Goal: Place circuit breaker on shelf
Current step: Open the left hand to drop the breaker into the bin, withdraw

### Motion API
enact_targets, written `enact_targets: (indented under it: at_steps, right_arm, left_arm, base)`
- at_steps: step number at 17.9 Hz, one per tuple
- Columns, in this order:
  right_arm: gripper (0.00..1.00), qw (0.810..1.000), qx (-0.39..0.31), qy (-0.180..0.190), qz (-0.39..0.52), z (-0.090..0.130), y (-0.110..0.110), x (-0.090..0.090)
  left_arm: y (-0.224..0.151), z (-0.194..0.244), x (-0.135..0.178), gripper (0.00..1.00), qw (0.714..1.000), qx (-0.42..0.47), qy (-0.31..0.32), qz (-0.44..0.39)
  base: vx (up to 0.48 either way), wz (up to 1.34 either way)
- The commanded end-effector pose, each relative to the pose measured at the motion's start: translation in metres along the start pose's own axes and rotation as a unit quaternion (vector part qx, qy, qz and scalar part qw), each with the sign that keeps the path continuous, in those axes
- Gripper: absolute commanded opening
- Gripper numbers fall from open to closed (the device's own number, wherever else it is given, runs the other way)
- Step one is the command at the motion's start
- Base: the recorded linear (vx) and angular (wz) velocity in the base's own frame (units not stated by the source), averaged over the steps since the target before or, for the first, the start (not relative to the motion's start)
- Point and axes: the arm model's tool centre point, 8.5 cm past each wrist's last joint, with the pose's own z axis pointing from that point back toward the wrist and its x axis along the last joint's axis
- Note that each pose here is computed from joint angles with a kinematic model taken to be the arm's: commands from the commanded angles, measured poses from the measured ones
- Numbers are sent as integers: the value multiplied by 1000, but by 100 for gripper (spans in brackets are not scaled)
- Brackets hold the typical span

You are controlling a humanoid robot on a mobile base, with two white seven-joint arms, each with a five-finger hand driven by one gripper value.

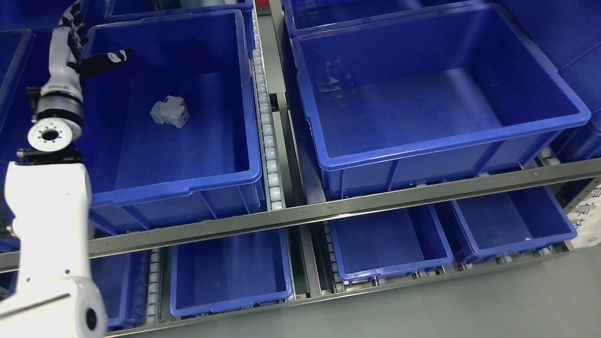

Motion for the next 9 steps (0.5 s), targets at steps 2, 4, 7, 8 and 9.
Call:
enact_targets:
  at_steps: [2, 4, 7, 8, 9]
  right_arm:
    - [100, 1000, -6, 15, 13, -1, -10, -4]
    - [100, 1000, -7, 15, 13, -1, -10, -4]
    - [100, 1000, -6, 15, 13, -1, -10, -4]
    - [100, 1000, -6, 15, 13, -1, -10, -4]
    - [100, 1000, -6, 14, 13, -1, -10, -4]
  left_arm:
    - [-4, 98, 51, 99, 988, 53, -133, 59]
    - [-1, 118, 31, 99, 992, 49, -108, 39]
    - [12, 122, 26, 99, 993, 53, -105, 19]
    - [14, 122, 26, 99, 993, 54, -105, 16]
    - [16, 122, 26, 99, 993, 55, -104, 16]
  base:
    - [-20, 7]
    - [-60, -25]
    - [-90, -43]
    - [-110, -72]
    - [-110, -72]
